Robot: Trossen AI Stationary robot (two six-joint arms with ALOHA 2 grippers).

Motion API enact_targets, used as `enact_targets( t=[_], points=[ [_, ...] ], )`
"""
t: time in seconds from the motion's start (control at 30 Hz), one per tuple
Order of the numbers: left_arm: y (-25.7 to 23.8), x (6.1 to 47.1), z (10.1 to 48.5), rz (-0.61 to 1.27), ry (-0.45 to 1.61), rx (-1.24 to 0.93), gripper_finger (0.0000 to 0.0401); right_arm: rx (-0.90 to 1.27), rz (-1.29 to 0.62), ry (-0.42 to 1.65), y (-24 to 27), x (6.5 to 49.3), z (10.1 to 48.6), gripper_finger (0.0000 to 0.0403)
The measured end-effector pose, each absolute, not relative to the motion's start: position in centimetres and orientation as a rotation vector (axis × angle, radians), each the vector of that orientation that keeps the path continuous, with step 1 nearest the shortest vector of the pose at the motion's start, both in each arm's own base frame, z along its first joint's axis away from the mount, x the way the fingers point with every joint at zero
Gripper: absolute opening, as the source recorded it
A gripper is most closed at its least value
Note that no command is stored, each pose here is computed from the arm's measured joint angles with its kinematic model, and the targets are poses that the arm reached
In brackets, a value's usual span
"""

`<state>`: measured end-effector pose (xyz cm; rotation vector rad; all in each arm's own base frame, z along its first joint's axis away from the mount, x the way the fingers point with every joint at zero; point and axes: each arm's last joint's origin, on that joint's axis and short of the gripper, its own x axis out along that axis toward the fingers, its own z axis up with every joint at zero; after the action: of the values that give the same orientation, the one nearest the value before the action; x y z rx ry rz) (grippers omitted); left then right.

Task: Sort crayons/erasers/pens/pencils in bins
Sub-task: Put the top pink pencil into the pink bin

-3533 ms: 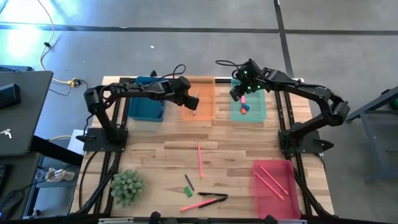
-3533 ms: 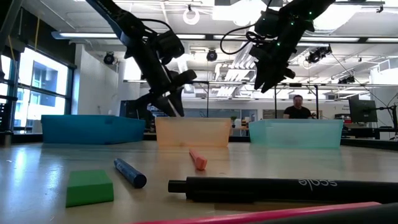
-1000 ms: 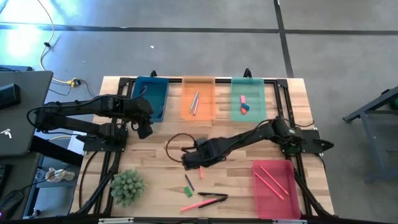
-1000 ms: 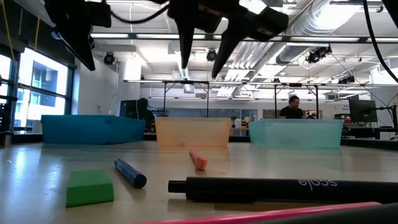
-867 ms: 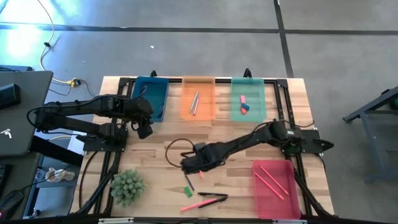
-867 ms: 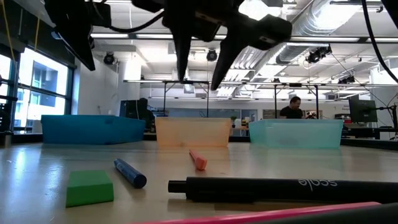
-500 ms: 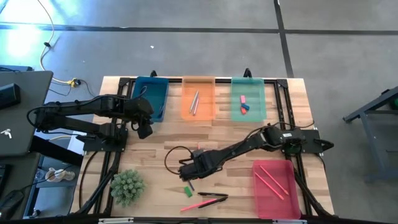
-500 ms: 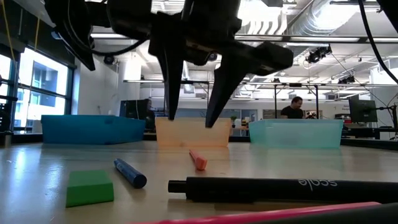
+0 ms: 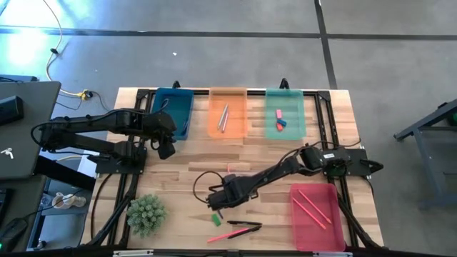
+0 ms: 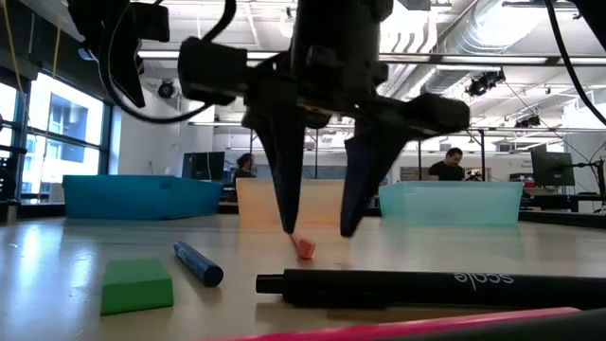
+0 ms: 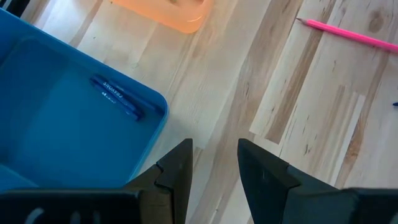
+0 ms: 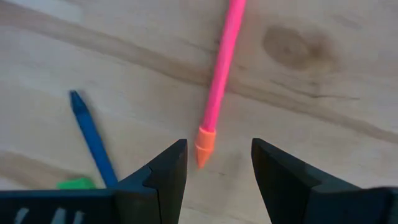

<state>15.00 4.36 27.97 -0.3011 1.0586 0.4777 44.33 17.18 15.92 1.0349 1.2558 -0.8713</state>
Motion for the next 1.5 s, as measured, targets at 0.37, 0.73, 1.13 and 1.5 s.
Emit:
enact_targets(
  t=[0.37,0.73,1.13,1.5],
  points=[
    [4.36,15.01,27.97,0.482,1.057,-0.308,0.0117,1.032,-0.866,1.279,17.56,43.88,14.79,0.0168],
    [4.36,15.01,27.97,0.482,1.057,-0.308,0.0117,0.991,-0.841,1.261,17.42,44.04,14.75,0.0084],
    [4.36,15.01,27.97,0.482,1.057,-0.307,0.0117,0.978,-0.832,1.248,17.38,44.14,14.76,0.0019],
    [4.36,15.01,27.96,0.482,1.057,-0.307,0.0117,0.934,-0.801,1.261,17.91,43.86,14.85,0.0007]
  ],
)
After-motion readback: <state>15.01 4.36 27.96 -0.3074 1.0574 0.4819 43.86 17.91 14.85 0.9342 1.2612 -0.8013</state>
